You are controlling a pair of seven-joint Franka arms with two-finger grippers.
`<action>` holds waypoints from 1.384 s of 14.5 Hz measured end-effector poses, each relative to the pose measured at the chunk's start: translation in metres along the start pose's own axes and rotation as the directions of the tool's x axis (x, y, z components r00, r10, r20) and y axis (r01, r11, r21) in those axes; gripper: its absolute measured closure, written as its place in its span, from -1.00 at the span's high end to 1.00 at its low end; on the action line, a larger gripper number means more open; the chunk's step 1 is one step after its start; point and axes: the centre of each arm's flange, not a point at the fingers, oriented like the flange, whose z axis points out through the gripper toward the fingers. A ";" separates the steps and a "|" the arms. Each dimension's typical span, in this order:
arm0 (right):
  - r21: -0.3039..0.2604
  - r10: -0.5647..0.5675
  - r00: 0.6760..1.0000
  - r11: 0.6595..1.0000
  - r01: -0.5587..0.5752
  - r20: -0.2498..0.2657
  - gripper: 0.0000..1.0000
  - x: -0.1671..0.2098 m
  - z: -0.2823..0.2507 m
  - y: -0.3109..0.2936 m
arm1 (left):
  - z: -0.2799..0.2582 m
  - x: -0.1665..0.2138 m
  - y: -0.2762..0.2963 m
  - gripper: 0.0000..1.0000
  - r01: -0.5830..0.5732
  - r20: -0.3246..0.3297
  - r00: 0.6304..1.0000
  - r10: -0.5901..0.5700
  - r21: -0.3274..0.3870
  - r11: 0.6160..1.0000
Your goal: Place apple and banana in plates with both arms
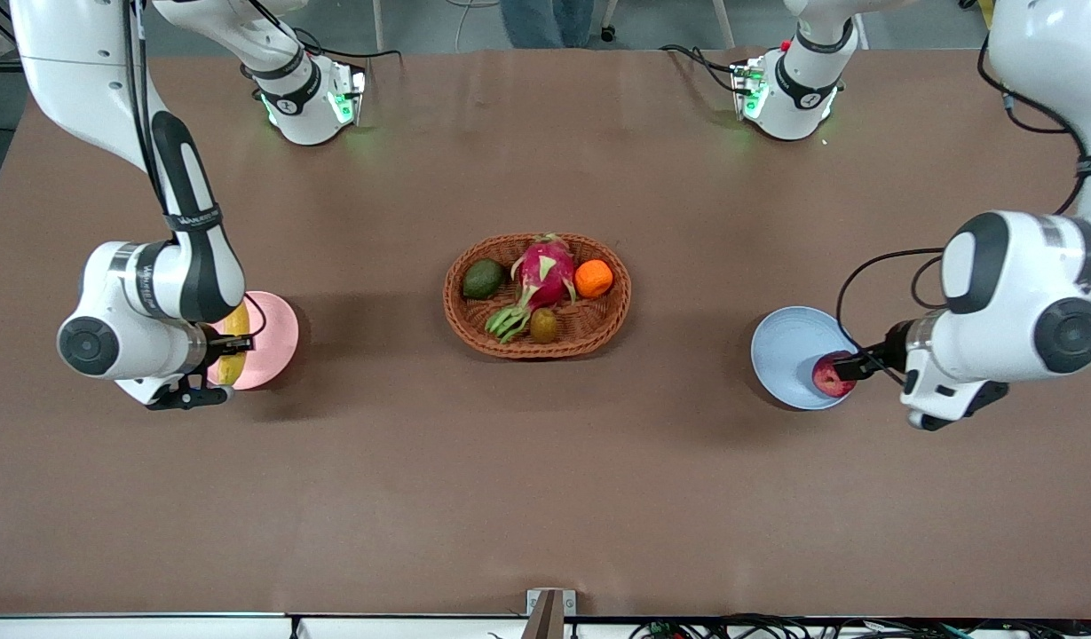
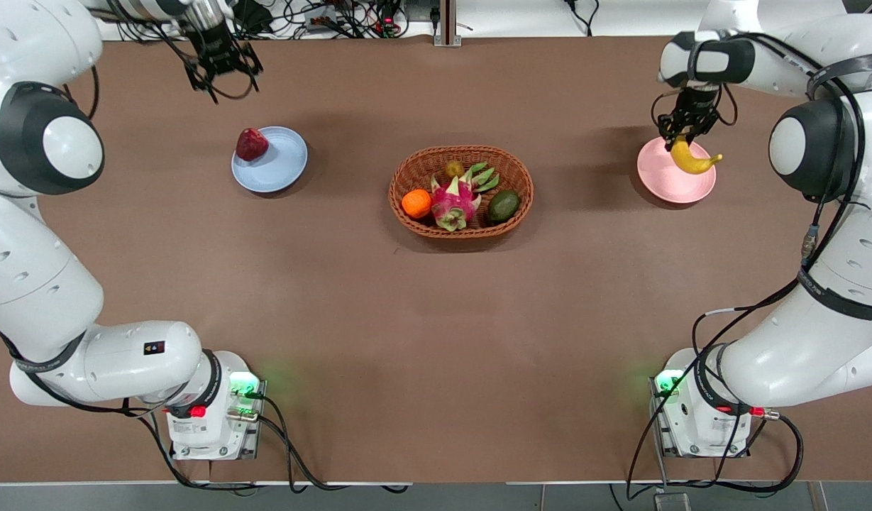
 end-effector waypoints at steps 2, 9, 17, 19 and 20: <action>-0.014 -0.009 1.000 1.000 0.009 -0.003 -0.12 -0.003 0.013 -0.001 | -0.037 -0.003 -0.002 1.00 -0.016 -0.039 0.999 0.015 -0.016 1.000; -0.029 -0.020 0.999 0.999 0.021 0.028 -0.10 -0.008 0.042 -0.003 | -0.159 -0.057 -0.030 1.00 -0.260 -0.201 0.946 0.254 -0.003 0.966; -0.005 -0.019 1.000 1.000 0.019 0.016 1.00 -0.002 -0.100 -0.003 | -0.210 -0.112 -0.049 1.00 -0.392 -0.198 0.897 0.396 0.057 0.918; -0.002 -0.018 1.000 1.000 0.018 -0.014 1.00 -0.009 -0.168 -0.002 | -0.211 -0.123 -0.047 1.00 -0.398 -0.169 0.900 0.403 0.063 0.915; -0.002 -0.012 0.999 1.000 0.012 -0.033 1.00 -0.013 -0.197 -0.003 | -0.211 -0.128 -0.046 1.00 -0.402 -0.160 0.900 0.405 0.055 0.914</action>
